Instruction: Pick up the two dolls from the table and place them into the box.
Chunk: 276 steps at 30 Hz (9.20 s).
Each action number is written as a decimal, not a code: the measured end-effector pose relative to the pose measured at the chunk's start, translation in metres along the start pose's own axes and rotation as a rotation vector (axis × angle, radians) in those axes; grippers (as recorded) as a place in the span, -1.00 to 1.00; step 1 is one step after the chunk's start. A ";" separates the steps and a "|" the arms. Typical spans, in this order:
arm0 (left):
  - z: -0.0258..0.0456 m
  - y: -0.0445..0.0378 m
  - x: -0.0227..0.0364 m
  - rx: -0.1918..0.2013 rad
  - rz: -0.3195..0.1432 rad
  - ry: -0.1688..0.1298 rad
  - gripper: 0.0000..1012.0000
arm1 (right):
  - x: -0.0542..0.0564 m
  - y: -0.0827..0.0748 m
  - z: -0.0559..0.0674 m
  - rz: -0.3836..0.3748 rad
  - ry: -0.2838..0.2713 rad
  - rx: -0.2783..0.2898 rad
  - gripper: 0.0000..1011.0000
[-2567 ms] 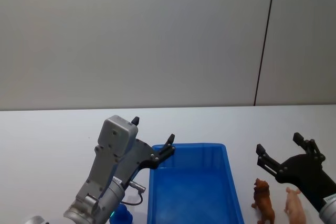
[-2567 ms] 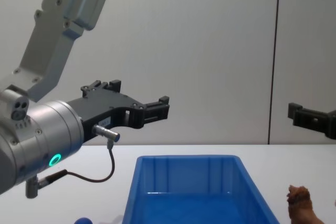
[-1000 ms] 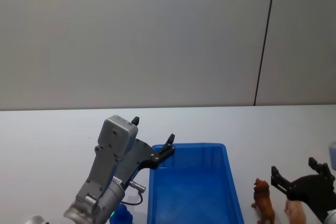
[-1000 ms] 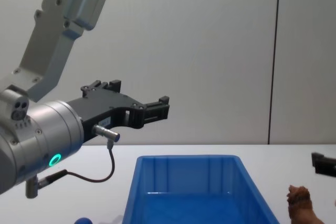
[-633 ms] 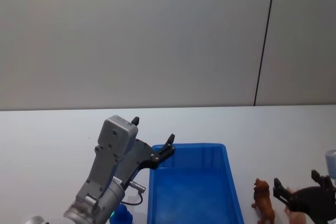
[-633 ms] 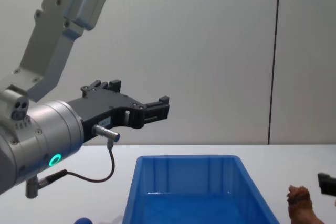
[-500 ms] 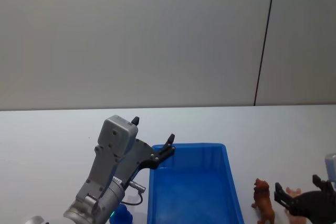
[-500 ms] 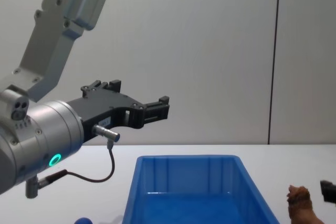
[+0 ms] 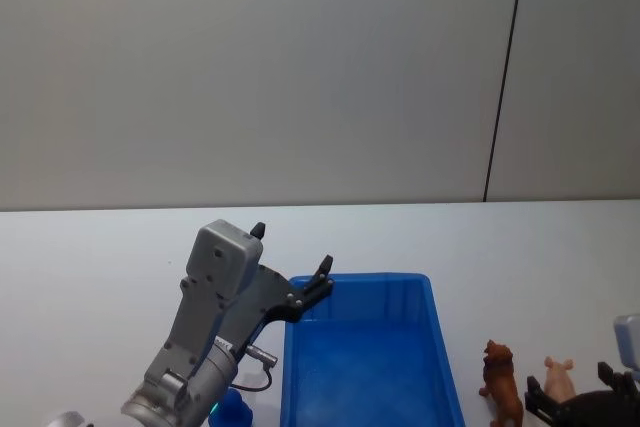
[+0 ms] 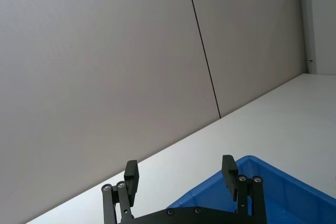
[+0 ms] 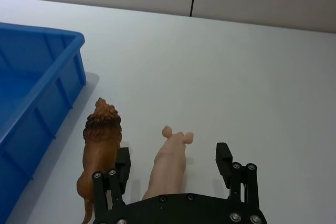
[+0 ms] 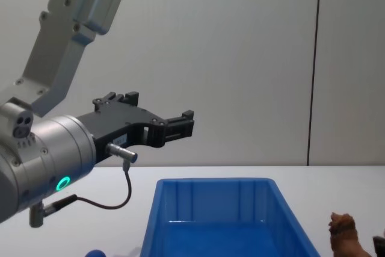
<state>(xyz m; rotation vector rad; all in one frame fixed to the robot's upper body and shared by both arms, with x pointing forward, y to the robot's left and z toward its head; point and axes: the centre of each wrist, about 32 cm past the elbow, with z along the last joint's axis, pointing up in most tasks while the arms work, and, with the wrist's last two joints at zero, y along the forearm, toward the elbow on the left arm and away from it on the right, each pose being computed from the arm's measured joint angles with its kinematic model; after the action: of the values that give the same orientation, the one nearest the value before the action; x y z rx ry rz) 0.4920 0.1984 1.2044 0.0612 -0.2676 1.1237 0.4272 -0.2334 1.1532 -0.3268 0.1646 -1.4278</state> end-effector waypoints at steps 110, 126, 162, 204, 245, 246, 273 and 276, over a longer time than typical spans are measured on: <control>0.0000 0.0000 0.0000 0.000 0.000 0.000 0.98 | -0.021 0.032 0.040 0.319 0.064 0.160 0.98; 0.0000 0.0000 0.0000 0.000 0.000 0.000 0.98 | -0.012 0.011 0.028 0.186 0.055 0.105 0.98; 0.0000 0.0000 0.0000 0.000 0.000 0.000 0.98 | -0.019 0.010 -0.006 0.182 0.066 -0.076 -0.05; 0.0000 0.0000 0.0000 0.000 0.000 0.000 0.98 | -0.034 0.036 0.056 0.423 -0.104 0.237 -0.31; 0.0000 0.0000 0.0000 0.000 0.000 0.000 0.98 | -0.023 0.027 0.040 0.154 -0.051 0.165 0.98; 0.0000 0.0000 0.0000 0.000 0.000 0.000 0.98 | -0.022 0.026 0.039 0.144 -0.049 0.164 0.98; -0.0084 0.0270 0.0136 0.144 0.065 0.079 0.98 | -0.016 0.017 0.032 0.082 -0.033 0.159 0.98; -0.0102 0.0313 0.0162 0.164 0.069 0.091 0.98 | -0.016 0.017 0.032 0.081 -0.032 0.158 0.98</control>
<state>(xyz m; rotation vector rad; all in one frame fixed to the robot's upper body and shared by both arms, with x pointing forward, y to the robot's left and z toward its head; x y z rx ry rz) 0.4723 0.2282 1.1958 0.1469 -0.0969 1.2120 0.4508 -0.2115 1.1769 -0.2105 0.0374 -1.3456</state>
